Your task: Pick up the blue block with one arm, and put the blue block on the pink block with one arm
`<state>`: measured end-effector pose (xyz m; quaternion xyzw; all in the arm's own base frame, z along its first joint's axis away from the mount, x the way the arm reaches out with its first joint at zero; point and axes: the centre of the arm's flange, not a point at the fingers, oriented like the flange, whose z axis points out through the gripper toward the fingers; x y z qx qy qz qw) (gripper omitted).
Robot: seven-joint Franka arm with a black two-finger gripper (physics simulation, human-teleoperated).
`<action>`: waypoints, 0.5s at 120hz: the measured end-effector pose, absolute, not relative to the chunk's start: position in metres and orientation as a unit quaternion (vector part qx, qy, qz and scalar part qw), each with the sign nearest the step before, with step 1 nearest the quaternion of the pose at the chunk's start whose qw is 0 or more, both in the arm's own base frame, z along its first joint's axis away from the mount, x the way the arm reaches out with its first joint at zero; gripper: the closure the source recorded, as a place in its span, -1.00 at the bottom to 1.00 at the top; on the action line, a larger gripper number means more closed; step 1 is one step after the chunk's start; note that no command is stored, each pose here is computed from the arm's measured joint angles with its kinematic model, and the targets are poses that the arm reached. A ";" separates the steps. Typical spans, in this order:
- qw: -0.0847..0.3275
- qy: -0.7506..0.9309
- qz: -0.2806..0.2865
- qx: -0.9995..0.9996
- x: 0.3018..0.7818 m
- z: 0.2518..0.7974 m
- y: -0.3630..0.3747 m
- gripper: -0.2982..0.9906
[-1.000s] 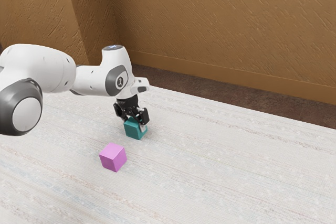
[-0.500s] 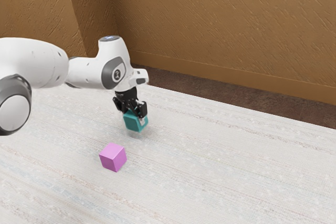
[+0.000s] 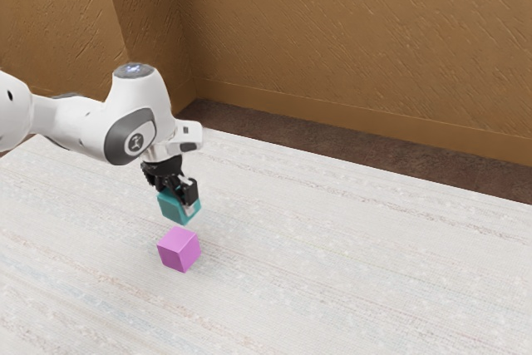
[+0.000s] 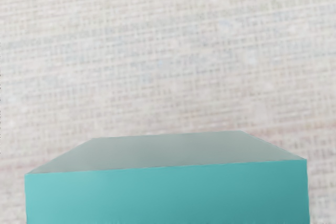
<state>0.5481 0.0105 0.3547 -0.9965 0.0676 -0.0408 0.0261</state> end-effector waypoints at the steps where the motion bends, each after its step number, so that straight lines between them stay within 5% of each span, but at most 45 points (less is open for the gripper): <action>1: 0.026 0.067 -0.042 -0.997 0.547 0.355 0.011 -0.03; 60: 0.015 -0.008 -0.029 -0.999 0.510 0.338 0.008 -0.03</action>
